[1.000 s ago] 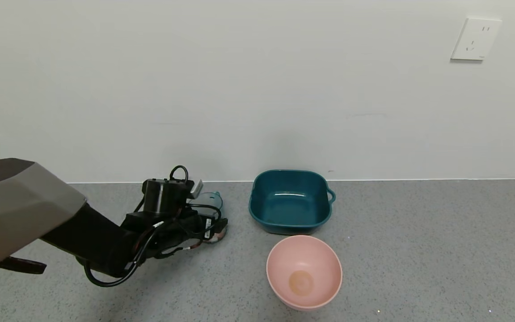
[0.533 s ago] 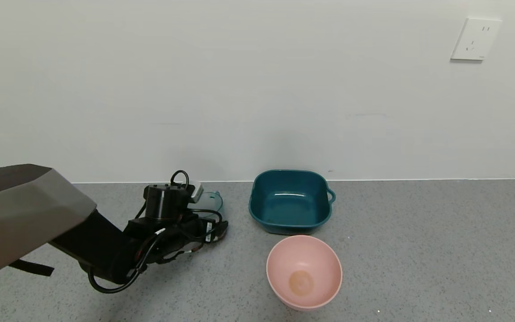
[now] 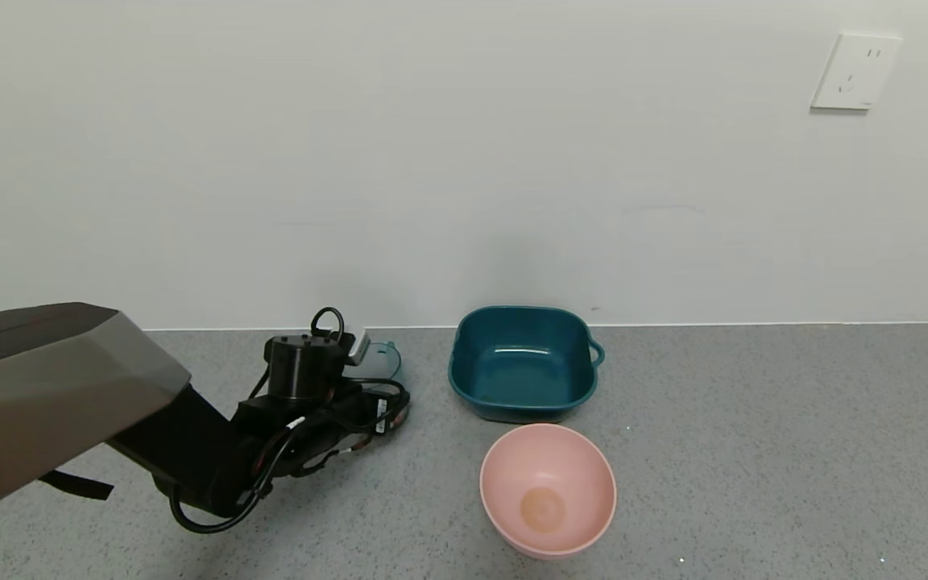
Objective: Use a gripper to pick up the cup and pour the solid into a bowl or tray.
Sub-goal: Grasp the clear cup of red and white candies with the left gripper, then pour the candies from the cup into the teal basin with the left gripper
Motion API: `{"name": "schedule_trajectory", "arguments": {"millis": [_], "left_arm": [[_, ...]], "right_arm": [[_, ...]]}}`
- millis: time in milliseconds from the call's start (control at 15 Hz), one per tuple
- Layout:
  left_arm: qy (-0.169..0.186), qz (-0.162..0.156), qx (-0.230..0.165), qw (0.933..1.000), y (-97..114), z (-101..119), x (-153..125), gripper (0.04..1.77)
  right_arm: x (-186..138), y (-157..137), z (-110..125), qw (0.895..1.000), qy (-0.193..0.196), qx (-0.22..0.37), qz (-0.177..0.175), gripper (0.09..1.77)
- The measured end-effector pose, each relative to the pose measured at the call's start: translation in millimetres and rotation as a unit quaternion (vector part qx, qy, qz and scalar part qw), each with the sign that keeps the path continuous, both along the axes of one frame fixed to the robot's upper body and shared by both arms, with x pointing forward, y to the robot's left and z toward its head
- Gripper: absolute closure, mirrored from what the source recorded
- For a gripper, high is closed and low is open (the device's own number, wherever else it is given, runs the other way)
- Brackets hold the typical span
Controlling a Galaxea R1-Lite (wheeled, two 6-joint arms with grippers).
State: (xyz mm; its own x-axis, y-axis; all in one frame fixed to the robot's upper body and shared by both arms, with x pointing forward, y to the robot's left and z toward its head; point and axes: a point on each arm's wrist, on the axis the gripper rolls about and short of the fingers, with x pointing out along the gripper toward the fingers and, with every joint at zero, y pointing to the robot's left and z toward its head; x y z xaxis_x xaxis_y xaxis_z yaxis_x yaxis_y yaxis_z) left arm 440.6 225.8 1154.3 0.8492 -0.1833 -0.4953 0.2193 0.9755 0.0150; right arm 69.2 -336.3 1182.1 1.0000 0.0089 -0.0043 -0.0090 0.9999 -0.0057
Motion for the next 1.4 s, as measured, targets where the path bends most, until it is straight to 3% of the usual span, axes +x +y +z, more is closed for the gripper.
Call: {"name": "schedule_trajectory", "arguments": {"millis": [467,867,1400], "left_arm": [[-0.004,0.001,0.008,1.0,2.5,10.4,-4.4,0.51],[-0.023,-0.012,0.034,0.9991,4.0,34.9,-8.6,0.51],[-0.072,-0.026,0.131,0.9884,-2.0,80.1,-14.8,0.51]], "right_arm": [[0.0,0.0,0.0,1.0,0.0,0.0,0.0,0.15],[0.0,0.0,0.0,1.0,0.0,0.0,0.0,0.15],[0.0,0.0,0.0,1.0,0.0,0.0,0.0,0.15]]}}
